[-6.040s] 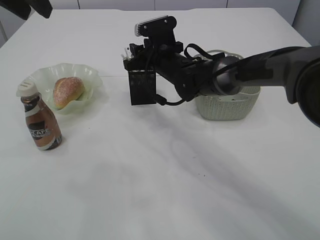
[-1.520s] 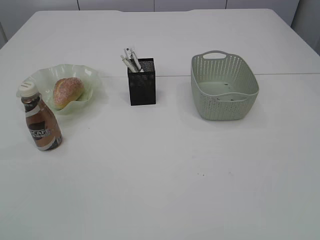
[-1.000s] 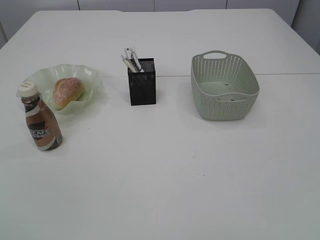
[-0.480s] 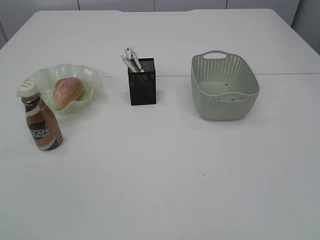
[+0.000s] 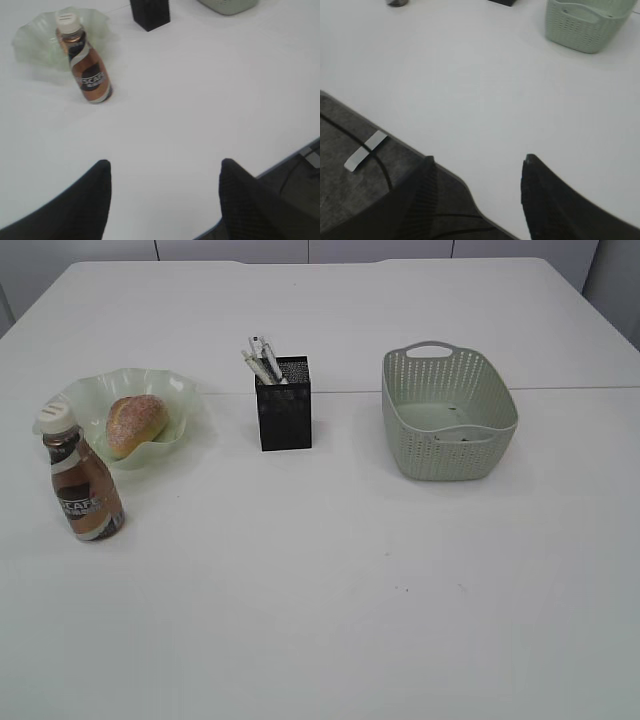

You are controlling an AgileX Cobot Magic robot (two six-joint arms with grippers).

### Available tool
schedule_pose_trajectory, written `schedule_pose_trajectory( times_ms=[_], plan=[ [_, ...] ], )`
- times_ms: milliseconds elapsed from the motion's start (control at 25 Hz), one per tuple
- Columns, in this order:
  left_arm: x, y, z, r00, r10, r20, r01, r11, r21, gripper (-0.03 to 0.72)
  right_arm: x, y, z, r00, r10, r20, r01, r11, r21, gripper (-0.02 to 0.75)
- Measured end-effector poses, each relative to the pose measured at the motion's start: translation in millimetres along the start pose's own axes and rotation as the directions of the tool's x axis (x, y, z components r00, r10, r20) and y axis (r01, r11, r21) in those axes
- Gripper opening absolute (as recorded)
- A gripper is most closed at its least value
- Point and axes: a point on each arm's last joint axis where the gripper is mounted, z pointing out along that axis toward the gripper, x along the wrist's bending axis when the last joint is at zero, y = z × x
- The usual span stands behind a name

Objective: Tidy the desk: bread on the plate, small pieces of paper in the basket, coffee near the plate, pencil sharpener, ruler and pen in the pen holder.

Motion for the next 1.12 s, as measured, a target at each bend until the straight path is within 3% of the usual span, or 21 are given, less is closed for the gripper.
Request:
schedule_pose_trajectory(
  times_ms=[240,440,1120],
  plan=[
    [-1.5,1.4,2.3,0.974,-0.109,-0.2,0.111,0.994,0.001,0.497,1.5,2.3,3.6,0.977,0.111,0.181,-0.113,0.994,0.0,0.398],
    [-1.9,1.9,3.3,0.95,-0.149,-0.276,0.153,0.988,-0.005,0.497,2.0,3.6,5.6,0.946,0.17,0.275,-0.175,0.985,-0.008,0.398],
    [-1.9,1.9,3.3,0.949,-0.149,-0.277,0.154,0.988,-0.005,0.497,2.0,3.8,5.9,0.941,0.179,0.289,-0.184,0.983,-0.01,0.398]
  ],
)
